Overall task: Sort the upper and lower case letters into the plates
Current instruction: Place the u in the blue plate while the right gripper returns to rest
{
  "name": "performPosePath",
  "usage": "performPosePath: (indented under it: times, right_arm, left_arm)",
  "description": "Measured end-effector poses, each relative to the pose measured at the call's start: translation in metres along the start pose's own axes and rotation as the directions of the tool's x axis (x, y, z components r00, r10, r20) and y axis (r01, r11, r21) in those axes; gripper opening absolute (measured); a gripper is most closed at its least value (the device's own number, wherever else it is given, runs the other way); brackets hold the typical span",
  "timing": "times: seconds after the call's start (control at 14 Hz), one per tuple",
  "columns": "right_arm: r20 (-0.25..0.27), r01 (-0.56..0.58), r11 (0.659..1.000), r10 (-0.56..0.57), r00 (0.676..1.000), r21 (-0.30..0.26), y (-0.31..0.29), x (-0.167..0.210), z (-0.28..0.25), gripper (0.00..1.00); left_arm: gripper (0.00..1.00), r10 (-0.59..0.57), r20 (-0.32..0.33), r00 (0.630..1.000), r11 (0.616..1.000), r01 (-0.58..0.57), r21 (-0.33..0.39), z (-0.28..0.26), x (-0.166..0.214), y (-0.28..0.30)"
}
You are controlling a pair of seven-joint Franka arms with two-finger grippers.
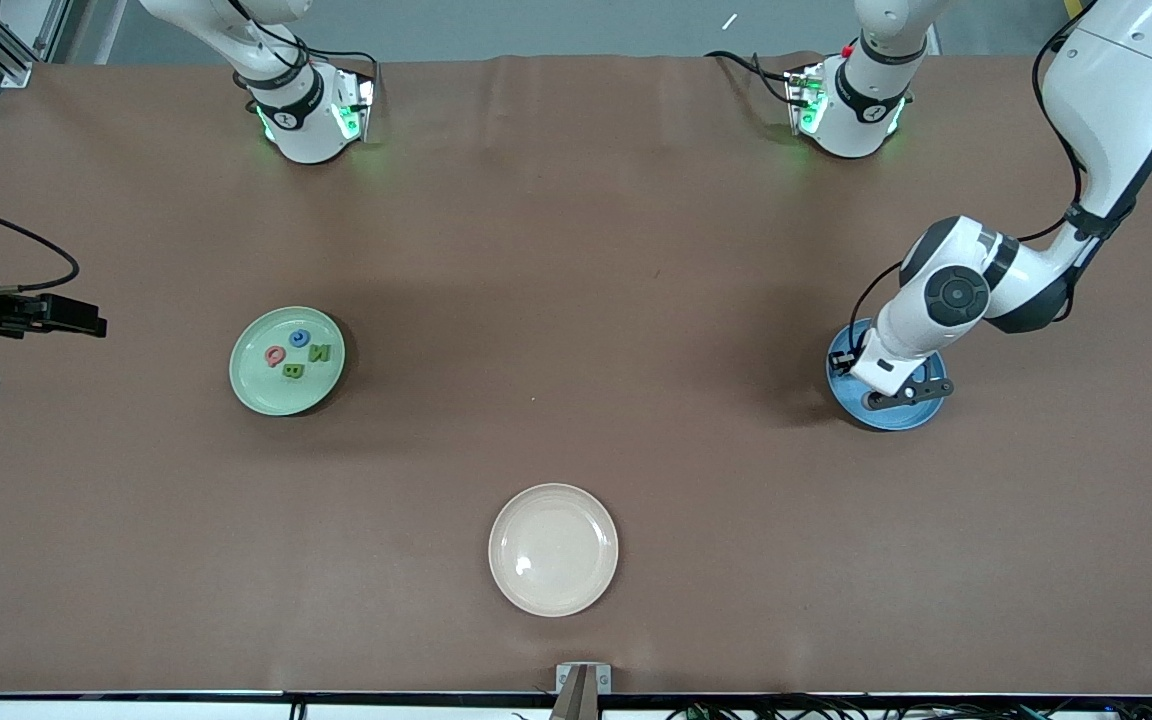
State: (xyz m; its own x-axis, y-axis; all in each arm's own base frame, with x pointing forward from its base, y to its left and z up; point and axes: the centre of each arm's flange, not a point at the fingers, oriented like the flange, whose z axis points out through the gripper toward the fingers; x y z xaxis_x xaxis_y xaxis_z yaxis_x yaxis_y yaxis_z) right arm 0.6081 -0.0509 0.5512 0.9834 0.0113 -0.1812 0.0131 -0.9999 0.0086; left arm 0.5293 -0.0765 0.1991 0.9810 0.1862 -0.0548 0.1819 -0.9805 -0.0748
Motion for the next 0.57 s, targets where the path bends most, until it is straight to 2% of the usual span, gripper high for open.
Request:
performPosePath:
  times: [0.21,0.43,0.57]
  right_arm:
    - [-0.016,0.01,1.0,-0.01,1.0,0.001,-0.005,-0.015,-0.014,1.0]
    - [-0.037,0.009,1.0,-0.009,0.999,0.006,-0.005,-0.041,-0.031,1.0]
    - [-0.051,0.008,1.0,-0.007,0.999,0.009,-0.005,-0.061,-0.041,1.0]
  left_arm:
    - [0.97,-0.004,-0.042,0.999,1.0,0.004,-0.012,-0.019,0.012,0.003]
    - [1.0,-0.009,-0.06,0.998,1.0,0.008,-0.01,-0.029,0.019,0.004]
    - [1.0,-0.011,-0.052,0.999,1.0,0.012,0.019,-0.038,0.023,0.003]
